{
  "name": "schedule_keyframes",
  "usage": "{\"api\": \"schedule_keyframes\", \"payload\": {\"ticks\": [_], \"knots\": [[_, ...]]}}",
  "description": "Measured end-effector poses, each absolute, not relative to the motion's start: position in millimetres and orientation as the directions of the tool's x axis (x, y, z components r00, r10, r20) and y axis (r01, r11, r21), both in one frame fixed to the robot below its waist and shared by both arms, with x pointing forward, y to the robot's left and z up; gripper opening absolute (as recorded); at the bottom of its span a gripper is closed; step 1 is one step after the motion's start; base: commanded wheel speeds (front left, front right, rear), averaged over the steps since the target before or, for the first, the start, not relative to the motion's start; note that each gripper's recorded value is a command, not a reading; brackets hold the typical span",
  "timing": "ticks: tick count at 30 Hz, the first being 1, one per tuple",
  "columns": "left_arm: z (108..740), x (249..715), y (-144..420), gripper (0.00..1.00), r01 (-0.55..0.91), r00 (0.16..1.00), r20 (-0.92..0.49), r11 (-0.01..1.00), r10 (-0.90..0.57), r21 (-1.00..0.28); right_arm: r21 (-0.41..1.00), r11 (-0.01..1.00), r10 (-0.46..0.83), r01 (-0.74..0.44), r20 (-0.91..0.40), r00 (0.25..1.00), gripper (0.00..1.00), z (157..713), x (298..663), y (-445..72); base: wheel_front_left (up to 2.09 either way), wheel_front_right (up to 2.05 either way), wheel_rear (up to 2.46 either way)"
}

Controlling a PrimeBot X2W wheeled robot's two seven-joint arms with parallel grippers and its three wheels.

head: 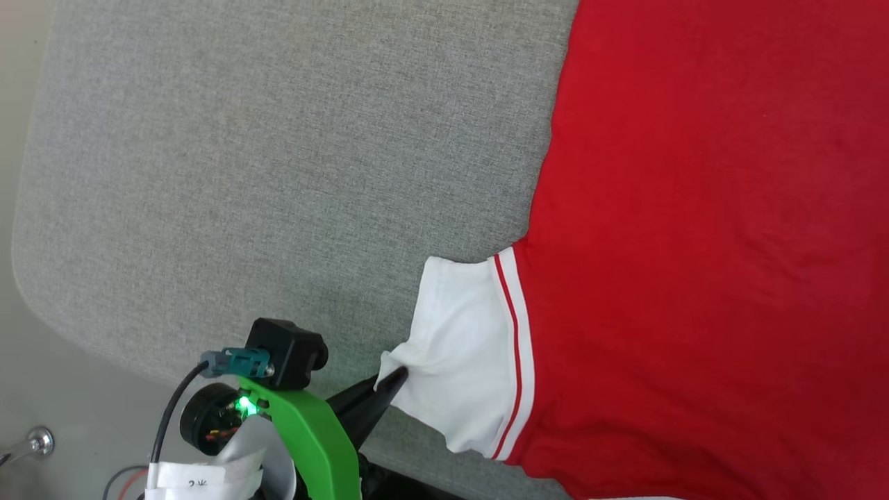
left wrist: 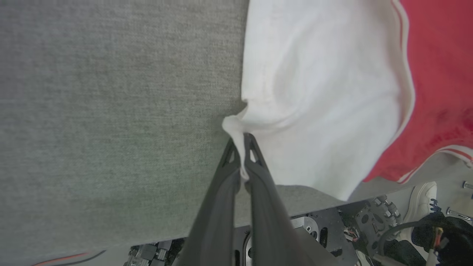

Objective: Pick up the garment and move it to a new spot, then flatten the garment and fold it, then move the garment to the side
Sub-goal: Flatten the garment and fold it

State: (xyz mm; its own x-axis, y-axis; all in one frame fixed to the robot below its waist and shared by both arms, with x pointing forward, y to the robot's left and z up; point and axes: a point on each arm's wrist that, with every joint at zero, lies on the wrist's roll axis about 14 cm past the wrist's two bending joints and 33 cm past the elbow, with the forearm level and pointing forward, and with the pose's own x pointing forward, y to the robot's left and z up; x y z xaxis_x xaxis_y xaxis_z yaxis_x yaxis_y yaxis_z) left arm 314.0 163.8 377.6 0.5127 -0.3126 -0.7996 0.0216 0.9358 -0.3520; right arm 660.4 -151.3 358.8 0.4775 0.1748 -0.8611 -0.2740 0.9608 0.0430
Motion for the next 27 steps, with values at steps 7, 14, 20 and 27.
{"api": "schedule_keyframes", "payload": {"ticks": [7, 14, 20, 27], "knots": [[386.2, 318.0, 161.5, 0.00, 0.053, 0.540, -0.778, 0.935, -0.322, -0.350, 0.020, 0.963, 0.153, -0.269, -0.863, 0.482, 0.00, 362.4, 644.2, -164.1, 0.00, 0.00, 0.00], [403.4, 320.8, 157.8, 0.00, 0.099, 0.576, -0.745, 0.933, -0.337, -0.346, 0.020, 0.969, 0.138, -0.245, -0.870, 0.474, 0.00, 368.1, 602.8, -187.6, 0.00, 0.00, 0.00], [422.4, 318.8, 150.1, 0.00, 0.140, 0.613, -0.700, 0.923, -0.366, -0.359, 0.090, 0.978, 0.171, -0.188, -0.865, 0.472, 0.00, 378.6, 534.2, -209.8, 0.00, 0.00, 0.00], [434.2, 316.6, 137.6, 0.00, 0.185, 0.635, -0.658, 0.907, -0.403, -0.378, 0.095, 0.987, 0.147, -0.128, -0.859, 0.491, 0.00, 389.2, 475.2, -239.0, 0.00, 0.00, 0.00]]}}
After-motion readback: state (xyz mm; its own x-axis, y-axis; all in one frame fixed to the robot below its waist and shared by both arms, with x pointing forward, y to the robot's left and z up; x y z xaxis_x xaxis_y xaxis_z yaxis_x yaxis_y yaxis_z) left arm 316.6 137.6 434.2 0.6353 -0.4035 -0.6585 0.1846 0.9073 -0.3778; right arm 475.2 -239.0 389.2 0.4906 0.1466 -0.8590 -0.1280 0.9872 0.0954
